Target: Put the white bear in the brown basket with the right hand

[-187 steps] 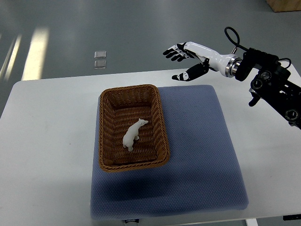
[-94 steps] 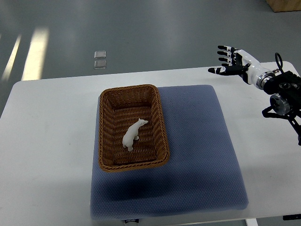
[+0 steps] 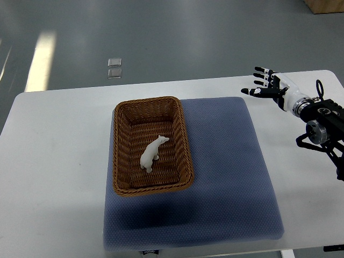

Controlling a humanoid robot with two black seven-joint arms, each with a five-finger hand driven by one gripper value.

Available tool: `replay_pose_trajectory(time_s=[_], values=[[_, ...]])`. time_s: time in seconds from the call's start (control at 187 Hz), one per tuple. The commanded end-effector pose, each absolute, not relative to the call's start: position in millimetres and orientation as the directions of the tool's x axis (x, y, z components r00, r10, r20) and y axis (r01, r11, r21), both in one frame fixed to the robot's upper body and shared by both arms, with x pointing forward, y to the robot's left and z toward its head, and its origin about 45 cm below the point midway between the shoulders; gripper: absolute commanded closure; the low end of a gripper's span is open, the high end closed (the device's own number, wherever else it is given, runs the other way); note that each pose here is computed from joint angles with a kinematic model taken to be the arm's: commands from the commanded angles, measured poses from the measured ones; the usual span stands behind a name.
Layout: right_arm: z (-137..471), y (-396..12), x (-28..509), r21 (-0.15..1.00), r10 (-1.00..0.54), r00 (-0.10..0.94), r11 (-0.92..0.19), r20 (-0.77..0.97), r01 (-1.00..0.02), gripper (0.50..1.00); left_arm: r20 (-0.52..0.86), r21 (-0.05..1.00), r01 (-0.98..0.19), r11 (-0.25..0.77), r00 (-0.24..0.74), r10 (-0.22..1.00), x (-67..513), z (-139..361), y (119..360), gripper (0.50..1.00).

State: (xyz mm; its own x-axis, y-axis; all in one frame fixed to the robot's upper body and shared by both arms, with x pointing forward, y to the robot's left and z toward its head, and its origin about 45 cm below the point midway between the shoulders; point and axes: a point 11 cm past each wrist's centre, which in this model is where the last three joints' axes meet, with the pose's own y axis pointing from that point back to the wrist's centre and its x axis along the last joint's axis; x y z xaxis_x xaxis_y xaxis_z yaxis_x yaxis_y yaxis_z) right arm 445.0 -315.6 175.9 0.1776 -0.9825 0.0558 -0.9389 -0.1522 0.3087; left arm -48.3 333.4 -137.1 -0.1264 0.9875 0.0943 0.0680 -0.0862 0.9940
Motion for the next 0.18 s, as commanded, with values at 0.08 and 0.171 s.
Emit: replay_pose_trajectory(time_s=[0.08, 0.171], values=[[170.5, -306.4, 442.9, 0.314, -0.983, 0.183, -0.166, 0.023, -0.935, 0.574, 0.094, 0.994, 0.069, -0.086, -0.127, 0.987, -49.0, -137.1, 333.4, 0.5], [168.9, -306.1, 442.0, 0.316, -0.983, 0.181, -0.167, 0.016, -0.934, 0.574, 0.094, 0.994, 0.069, -0.086, -0.127, 0.987, -49.0, -137.1, 333.4, 0.5]])
